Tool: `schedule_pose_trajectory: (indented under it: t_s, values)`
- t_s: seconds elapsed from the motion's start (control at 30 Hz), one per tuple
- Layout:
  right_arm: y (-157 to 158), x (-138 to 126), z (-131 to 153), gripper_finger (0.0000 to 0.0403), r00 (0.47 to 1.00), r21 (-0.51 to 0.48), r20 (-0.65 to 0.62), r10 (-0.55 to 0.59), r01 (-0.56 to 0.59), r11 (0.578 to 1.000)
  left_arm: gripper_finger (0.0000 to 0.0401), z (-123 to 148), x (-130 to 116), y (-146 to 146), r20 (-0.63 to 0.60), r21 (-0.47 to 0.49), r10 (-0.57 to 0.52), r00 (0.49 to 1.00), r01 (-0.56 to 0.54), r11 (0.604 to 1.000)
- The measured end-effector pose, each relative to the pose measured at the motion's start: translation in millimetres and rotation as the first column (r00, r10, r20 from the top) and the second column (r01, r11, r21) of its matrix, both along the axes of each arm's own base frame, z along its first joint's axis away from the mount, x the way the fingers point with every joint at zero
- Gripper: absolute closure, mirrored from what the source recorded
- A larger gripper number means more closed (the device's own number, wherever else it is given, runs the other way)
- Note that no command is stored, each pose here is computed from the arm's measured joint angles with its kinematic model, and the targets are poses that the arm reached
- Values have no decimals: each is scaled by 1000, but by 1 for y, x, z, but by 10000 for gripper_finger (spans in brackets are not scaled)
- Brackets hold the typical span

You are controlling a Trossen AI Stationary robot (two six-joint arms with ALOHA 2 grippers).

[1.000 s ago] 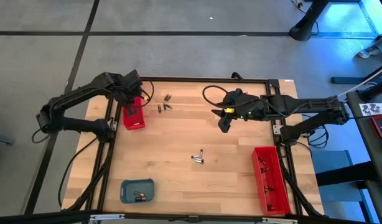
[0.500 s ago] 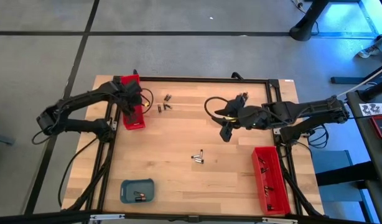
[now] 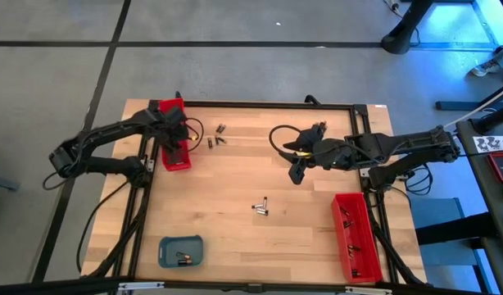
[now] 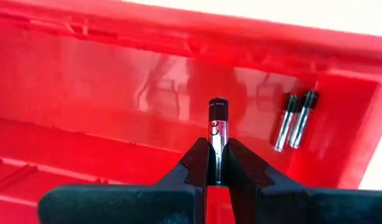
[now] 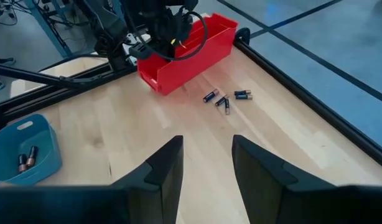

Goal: Sort batteries
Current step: Put the silver battery into the top red bin

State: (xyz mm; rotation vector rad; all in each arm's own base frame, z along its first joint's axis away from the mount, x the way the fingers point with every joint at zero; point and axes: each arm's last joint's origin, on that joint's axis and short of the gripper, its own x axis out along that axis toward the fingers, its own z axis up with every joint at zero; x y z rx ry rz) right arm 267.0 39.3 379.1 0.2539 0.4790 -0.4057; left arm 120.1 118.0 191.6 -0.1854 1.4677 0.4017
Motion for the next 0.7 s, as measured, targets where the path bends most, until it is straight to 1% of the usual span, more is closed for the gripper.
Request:
schedule_pose_trajectory:
  t_s: [0.3, 0.53, 0.7]
  values:
    - [0, 0, 0, 265, 1000, -4, 4, -18, 18, 1000, 376, -10, 9, 13, 18, 21, -3, 1000, 3, 1000]
    - [0, 0, 0, 265, 1000, 11, 10, -27, 27, 1000, 376, -20, 7, 23, -12, -1, -4, 1000, 4, 1000]
    - [0, 0, 0, 265, 1000, 11, 10, -27, 27, 1000, 373, -33, 0, 19, -39, -26, -8, 999, 7, 1000]
